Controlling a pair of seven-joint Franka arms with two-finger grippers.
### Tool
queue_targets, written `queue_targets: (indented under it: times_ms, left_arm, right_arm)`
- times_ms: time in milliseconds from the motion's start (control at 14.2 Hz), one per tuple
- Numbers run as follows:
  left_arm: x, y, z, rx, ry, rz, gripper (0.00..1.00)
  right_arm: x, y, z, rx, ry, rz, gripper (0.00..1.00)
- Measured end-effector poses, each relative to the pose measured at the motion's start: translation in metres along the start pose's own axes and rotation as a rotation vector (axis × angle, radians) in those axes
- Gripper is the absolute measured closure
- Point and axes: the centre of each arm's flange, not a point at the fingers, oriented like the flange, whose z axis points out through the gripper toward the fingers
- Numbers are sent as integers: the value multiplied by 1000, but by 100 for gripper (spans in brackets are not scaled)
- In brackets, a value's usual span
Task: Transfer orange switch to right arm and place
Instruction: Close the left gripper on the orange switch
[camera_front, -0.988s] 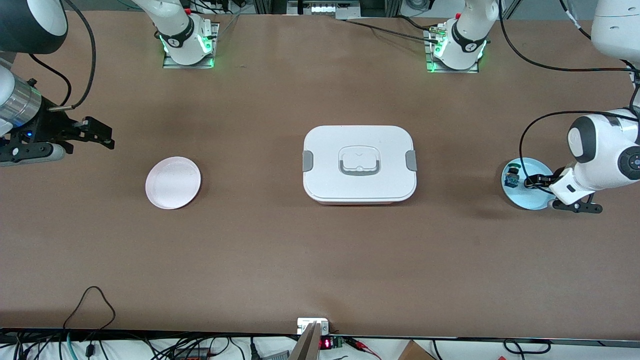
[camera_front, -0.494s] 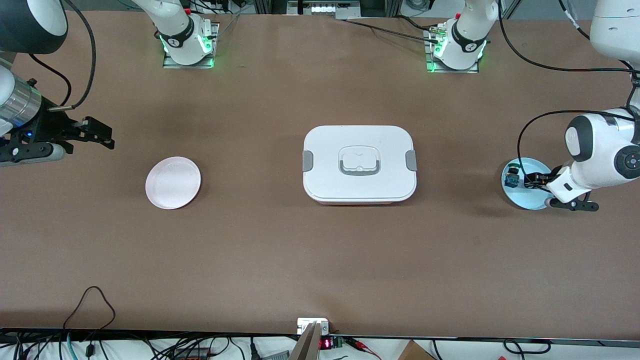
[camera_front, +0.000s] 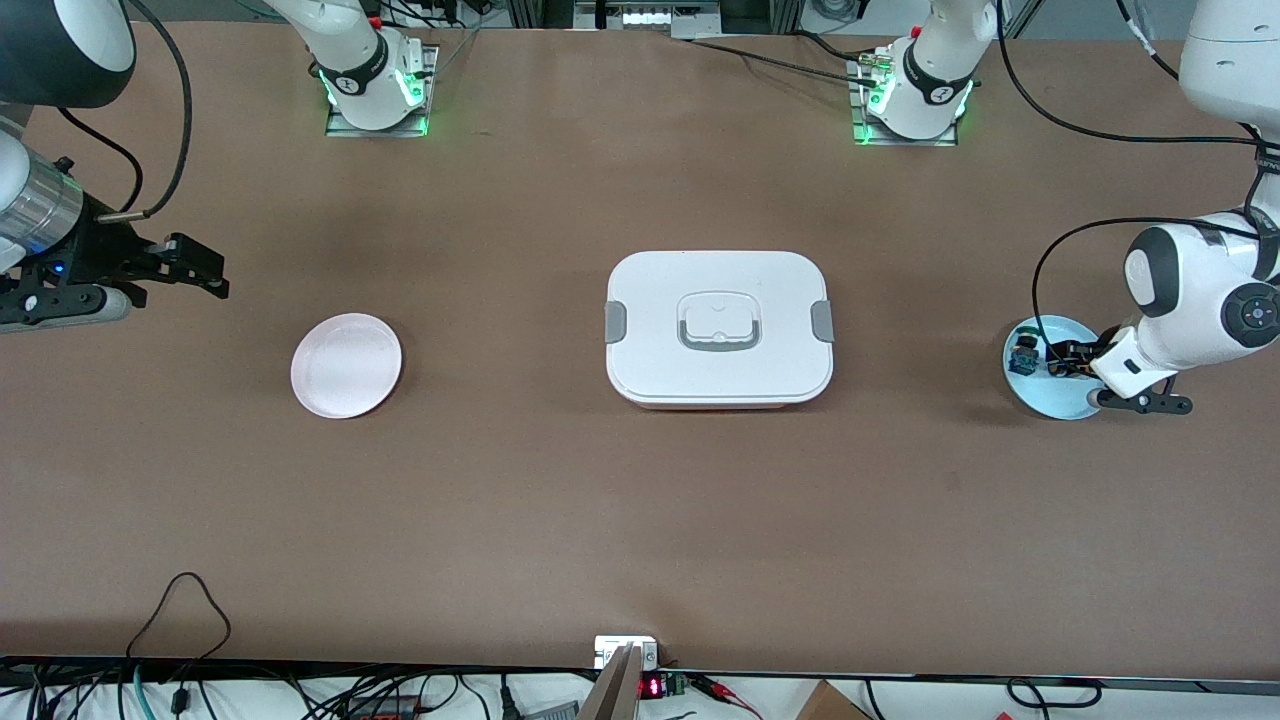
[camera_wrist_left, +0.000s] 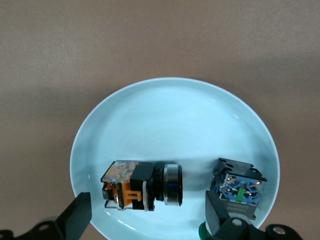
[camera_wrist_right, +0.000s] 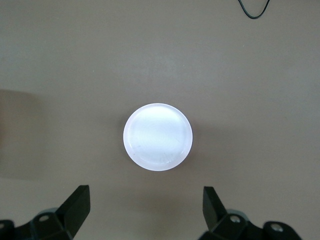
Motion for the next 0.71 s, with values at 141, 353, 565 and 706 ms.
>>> queue_targets:
  times_ms: [141, 353, 565, 706]
  left_arm:
    - [-3, 0, 5, -4, -5, -1, 0]
    - [-6, -2, 16, -7, -4, -4, 0]
    - [-3, 2, 25, -12, 1, 5, 0]
    - [-2, 4, 28, -12, 8, 8, 4]
  right_arm:
    - [0, 0, 0, 0, 0, 0, 0]
    - [0, 0, 0, 0, 0, 0, 0]
    - [0, 0, 0, 0, 0, 0, 0]
    - [0, 0, 0, 0, 0, 0, 0]
